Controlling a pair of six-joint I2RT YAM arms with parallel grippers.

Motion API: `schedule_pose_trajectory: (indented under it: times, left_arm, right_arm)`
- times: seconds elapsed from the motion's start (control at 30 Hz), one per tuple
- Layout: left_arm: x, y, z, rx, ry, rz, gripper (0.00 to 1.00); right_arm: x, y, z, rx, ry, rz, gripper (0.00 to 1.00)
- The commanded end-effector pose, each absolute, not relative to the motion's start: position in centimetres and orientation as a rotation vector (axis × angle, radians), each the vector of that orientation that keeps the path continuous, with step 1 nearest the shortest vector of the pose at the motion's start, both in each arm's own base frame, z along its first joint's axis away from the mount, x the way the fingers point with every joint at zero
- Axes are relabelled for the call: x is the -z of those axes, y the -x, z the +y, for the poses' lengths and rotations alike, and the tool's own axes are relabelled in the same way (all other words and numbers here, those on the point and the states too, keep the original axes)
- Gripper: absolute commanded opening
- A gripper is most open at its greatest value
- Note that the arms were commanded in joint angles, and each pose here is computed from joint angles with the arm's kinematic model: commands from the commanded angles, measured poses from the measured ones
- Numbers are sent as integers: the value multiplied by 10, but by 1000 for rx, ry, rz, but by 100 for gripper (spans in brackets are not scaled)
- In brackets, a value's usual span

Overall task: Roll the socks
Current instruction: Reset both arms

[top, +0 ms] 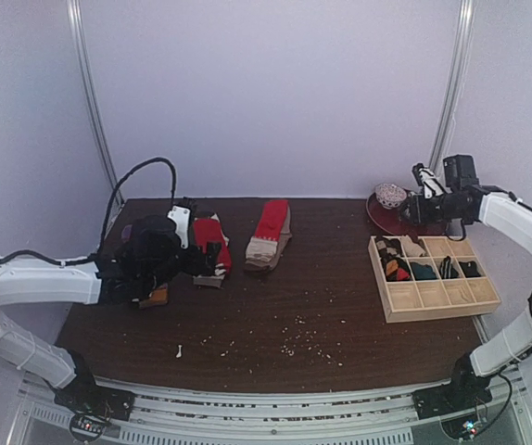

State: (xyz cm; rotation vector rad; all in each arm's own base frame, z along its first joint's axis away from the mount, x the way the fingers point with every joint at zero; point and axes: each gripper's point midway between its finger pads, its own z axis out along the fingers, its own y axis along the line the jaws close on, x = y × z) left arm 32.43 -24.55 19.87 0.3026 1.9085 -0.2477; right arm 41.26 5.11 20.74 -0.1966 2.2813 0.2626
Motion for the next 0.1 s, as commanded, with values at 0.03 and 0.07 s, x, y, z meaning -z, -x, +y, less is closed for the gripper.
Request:
schedule_pose_trajectory:
  times: [0.03, 0.07]
  left_arm:
    - [-227, -329, -229, 224, -161, 1882, 98]
    - [-229, -328, -228, 222, -161, 1880, 98]
  right_arm:
    - [-213, -400, 53, -298, 170, 2257, 100]
    - [-214, -399, 52, -291, 169, 2251, 100]
